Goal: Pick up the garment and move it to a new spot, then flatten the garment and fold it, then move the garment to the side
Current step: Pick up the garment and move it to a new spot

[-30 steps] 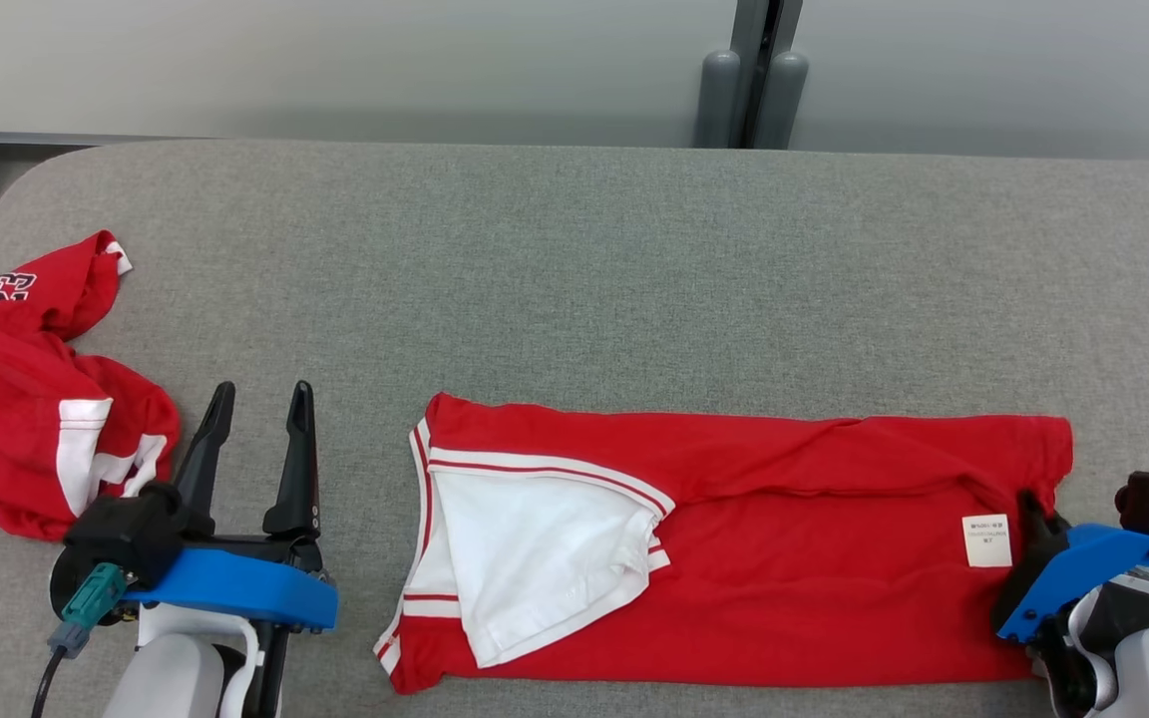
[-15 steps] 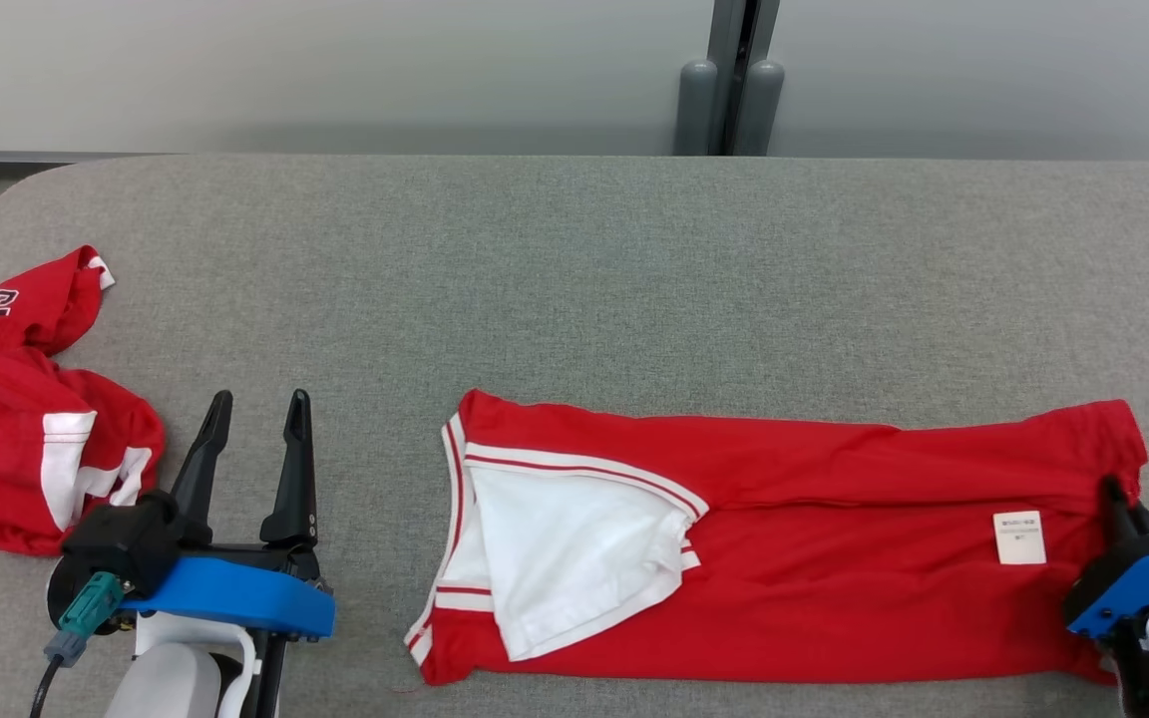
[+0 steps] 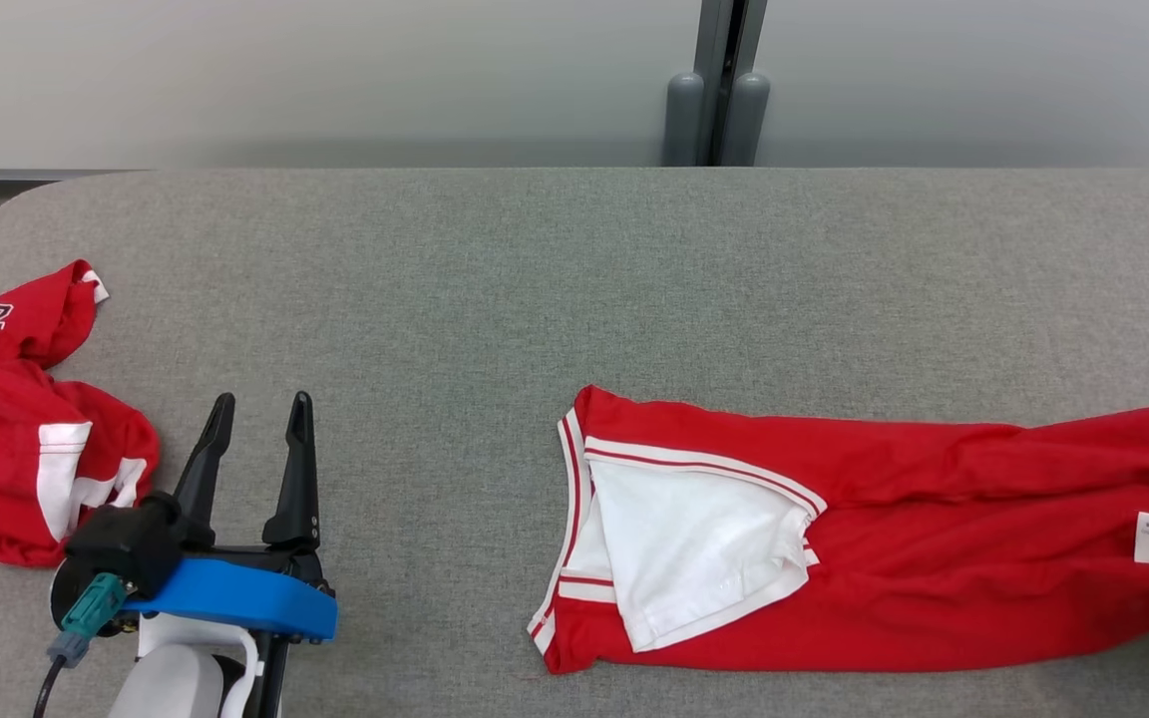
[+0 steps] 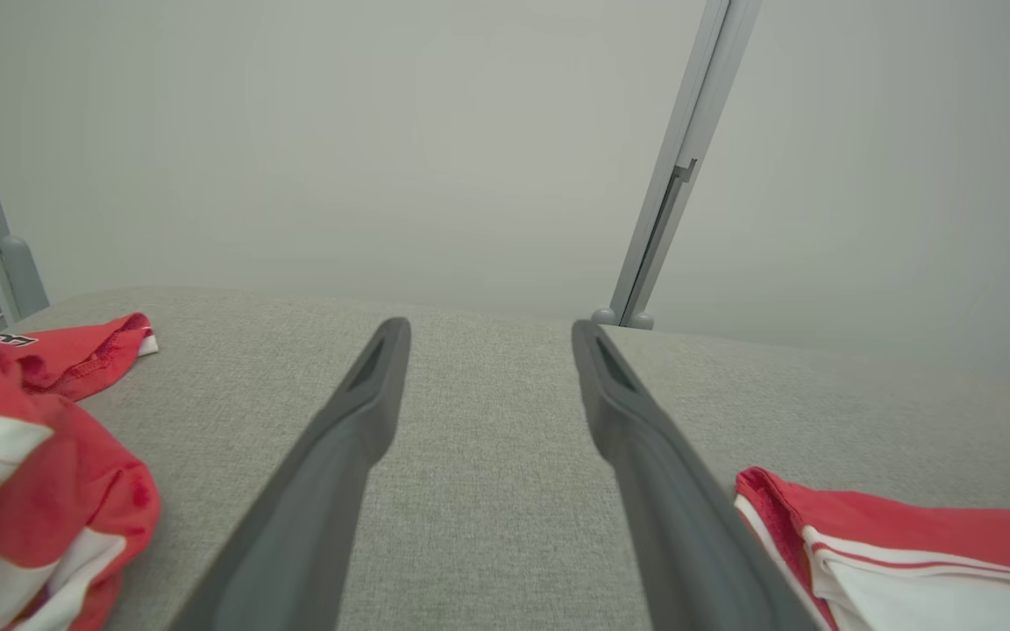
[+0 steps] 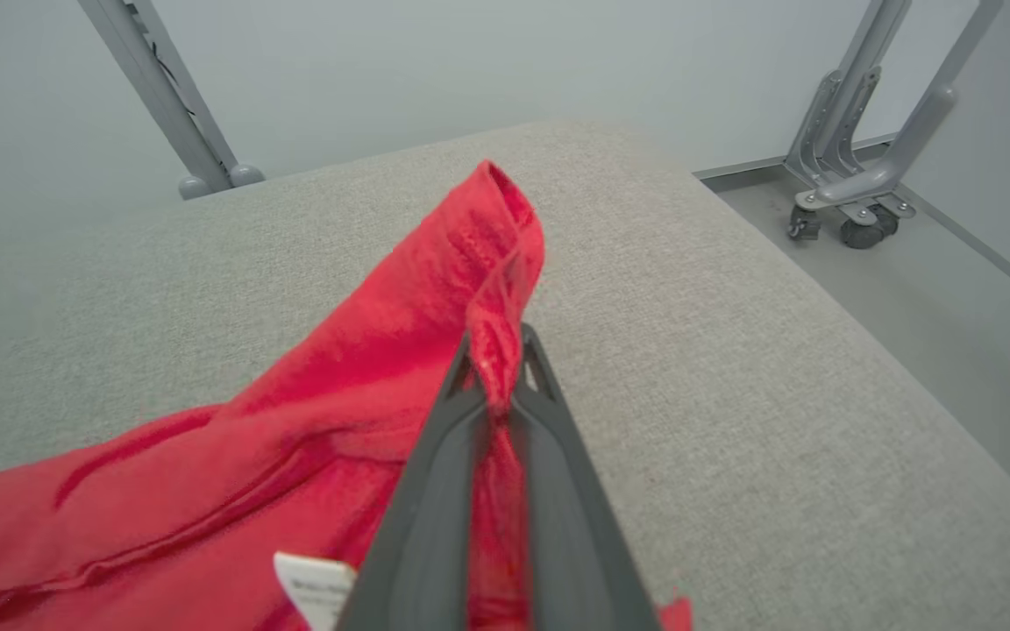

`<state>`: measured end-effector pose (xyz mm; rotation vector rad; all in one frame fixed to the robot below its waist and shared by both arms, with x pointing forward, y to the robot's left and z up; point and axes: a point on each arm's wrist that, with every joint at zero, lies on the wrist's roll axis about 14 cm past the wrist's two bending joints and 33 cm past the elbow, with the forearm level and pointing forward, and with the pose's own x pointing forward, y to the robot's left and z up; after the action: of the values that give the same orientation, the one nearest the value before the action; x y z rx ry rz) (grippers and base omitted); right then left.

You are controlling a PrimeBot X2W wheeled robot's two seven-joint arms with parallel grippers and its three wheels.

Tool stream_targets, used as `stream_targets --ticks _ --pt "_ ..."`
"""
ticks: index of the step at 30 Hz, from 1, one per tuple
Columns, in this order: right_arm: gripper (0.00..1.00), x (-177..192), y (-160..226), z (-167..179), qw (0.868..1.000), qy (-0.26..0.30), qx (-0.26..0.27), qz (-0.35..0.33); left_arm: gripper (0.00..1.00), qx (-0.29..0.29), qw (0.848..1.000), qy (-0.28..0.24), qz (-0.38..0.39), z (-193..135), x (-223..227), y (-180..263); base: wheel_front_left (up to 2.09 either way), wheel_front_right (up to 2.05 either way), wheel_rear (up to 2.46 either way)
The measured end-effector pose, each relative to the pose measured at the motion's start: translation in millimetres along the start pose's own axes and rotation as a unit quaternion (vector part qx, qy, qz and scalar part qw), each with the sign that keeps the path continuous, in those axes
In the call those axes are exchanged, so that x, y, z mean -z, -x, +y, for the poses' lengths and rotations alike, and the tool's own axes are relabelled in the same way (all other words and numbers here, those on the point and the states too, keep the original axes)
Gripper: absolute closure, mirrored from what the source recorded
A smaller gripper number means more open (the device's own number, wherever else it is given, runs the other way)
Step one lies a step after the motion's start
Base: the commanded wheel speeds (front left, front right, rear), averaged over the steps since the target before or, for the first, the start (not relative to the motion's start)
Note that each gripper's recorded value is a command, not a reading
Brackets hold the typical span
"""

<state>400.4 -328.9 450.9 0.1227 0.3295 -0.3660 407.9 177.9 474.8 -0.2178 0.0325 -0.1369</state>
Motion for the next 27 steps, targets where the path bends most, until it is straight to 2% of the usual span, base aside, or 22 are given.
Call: stream_targets --ticks 6,11,19,27 --pt "1.00 -3 15 50 0.997 0.008 -0.071 0.002 0.00 0.002 1.000 0.004 -0.002 -3 -1 2 0.00 0.00 0.00" --pt "1.00 0 32 115 0.986 0.027 -0.166 0.008 0.00 0.001 1.000 0.006 -0.005 -4 -3 4 0.00 0.00 0.00" --pt "1.00 30 69 220 0.943 0.058 -0.323 0.049 0.00 -0.008 1.000 0.007 -0.008 0 -6 12 0.00 0.00 0.00" --pt "1.00 47 86 288 0.904 0.076 -0.414 0.073 0.00 -0.018 1.000 0.008 -0.009 6 -7 21 0.00 0.00 0.00"
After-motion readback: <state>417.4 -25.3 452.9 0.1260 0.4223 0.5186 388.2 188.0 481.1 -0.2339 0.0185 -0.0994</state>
